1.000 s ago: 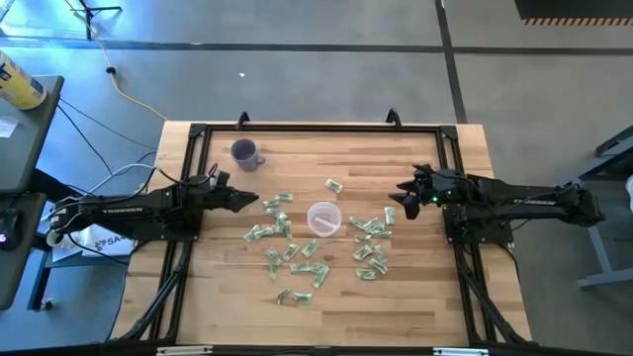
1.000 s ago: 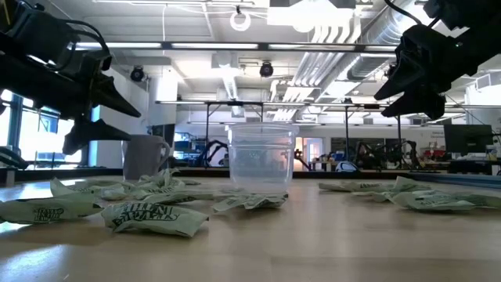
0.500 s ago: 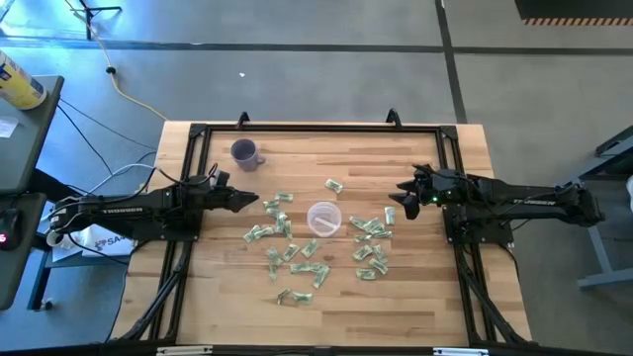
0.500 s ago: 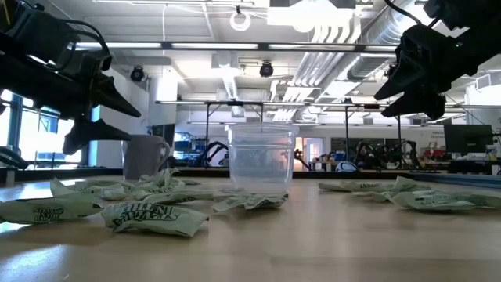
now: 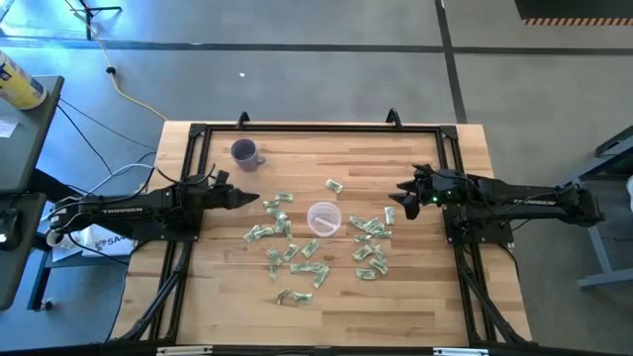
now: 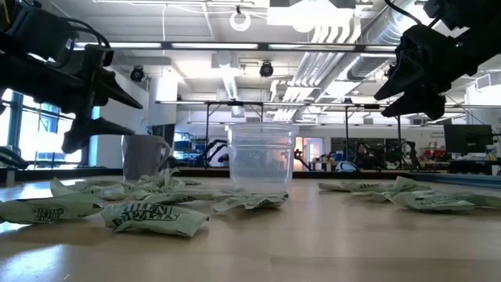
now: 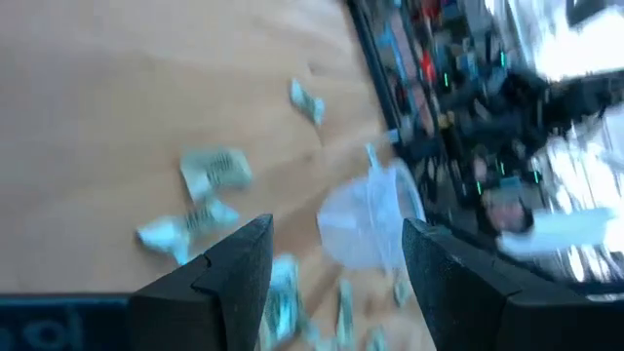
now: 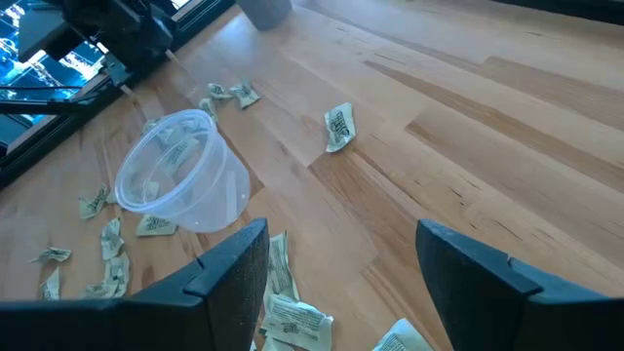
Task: Pick and place Stevia / Truvia into bins
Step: Put the stevia packet into the transparent container
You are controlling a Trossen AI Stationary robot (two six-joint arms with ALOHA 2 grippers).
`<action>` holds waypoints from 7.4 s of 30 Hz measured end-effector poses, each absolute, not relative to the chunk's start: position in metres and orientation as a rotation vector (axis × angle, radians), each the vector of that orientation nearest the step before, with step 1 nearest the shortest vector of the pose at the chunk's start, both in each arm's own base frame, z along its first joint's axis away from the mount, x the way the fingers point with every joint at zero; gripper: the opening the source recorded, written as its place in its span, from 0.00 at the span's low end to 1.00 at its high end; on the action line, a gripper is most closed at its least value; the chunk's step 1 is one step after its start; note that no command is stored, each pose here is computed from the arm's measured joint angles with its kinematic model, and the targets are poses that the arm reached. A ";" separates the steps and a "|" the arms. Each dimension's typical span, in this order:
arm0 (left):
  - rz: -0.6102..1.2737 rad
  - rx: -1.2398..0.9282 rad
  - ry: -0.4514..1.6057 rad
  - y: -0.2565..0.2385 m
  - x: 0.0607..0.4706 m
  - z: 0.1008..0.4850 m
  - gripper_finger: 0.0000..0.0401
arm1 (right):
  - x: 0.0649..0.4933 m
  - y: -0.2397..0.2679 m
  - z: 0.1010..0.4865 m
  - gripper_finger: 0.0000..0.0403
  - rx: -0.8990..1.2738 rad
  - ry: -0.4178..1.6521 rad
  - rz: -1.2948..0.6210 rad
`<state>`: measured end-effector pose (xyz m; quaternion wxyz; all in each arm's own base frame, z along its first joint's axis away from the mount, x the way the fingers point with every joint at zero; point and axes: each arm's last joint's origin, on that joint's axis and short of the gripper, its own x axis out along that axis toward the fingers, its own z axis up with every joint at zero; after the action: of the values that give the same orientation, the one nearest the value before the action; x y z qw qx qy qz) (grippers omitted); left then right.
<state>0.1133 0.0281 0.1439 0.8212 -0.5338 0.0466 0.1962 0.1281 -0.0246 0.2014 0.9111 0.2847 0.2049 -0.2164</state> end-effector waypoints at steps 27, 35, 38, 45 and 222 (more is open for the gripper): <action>0.286 -1.183 -0.473 0.034 0.113 0.192 0.65 | 0.198 -0.061 0.202 0.62 0.512 0.322 -0.456; 0.316 -1.111 -0.191 0.031 0.117 0.171 0.65 | 0.275 -0.093 0.174 0.62 0.327 0.709 -0.412; 0.360 -1.068 -0.105 0.031 0.116 0.163 0.65 | 0.302 -0.103 0.169 0.62 0.215 0.856 -0.399; 0.400 -0.988 -0.015 0.030 0.115 0.156 0.65 | 0.338 -0.117 0.156 0.62 0.120 1.015 -0.345; 0.314 -0.273 0.839 0.064 0.238 0.248 0.45 | 0.270 0.062 0.260 0.57 -0.230 1.093 -0.484</action>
<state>0.2384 0.0641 0.2475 0.8924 -0.1316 0.4043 0.1512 0.2697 0.0616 0.2598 0.8205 -0.1081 0.5132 -0.2273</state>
